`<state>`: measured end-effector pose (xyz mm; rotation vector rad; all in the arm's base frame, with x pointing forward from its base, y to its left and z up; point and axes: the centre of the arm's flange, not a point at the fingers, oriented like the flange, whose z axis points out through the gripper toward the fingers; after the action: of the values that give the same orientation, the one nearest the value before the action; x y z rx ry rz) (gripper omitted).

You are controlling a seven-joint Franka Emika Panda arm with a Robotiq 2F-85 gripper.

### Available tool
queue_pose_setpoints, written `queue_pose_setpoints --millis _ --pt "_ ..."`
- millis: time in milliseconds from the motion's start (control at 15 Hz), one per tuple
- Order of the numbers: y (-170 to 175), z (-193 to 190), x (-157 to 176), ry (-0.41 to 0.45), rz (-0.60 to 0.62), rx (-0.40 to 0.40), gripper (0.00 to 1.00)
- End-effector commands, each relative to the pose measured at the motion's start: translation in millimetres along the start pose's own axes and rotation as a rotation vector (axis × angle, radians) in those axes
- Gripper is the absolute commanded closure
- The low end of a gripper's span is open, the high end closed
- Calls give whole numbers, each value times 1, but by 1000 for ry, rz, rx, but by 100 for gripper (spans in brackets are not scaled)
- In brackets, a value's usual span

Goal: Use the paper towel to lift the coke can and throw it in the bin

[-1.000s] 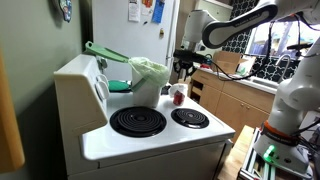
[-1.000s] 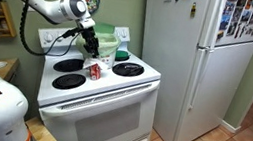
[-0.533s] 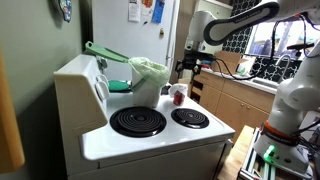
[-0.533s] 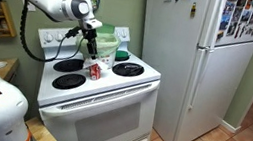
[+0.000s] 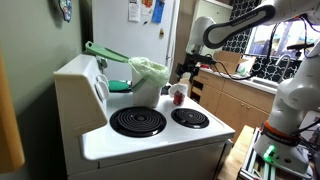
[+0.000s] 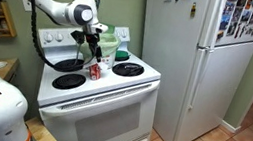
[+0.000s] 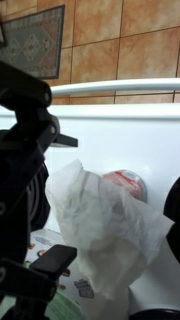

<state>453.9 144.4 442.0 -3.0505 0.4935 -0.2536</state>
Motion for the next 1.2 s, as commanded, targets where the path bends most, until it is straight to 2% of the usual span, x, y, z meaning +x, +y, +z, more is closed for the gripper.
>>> queue_pose_setpoints --millis 0,133,400,800,1133 --pt "8 11 -2 -71 -177 73 0" --pt "7 17 -1 -99 -291 79 0" --pt "8 30 2 -122 -425 73 0" --pt "-2 41 2 -127 -571 82 0" --pt "-11 40 0 -91 -656 139 0"
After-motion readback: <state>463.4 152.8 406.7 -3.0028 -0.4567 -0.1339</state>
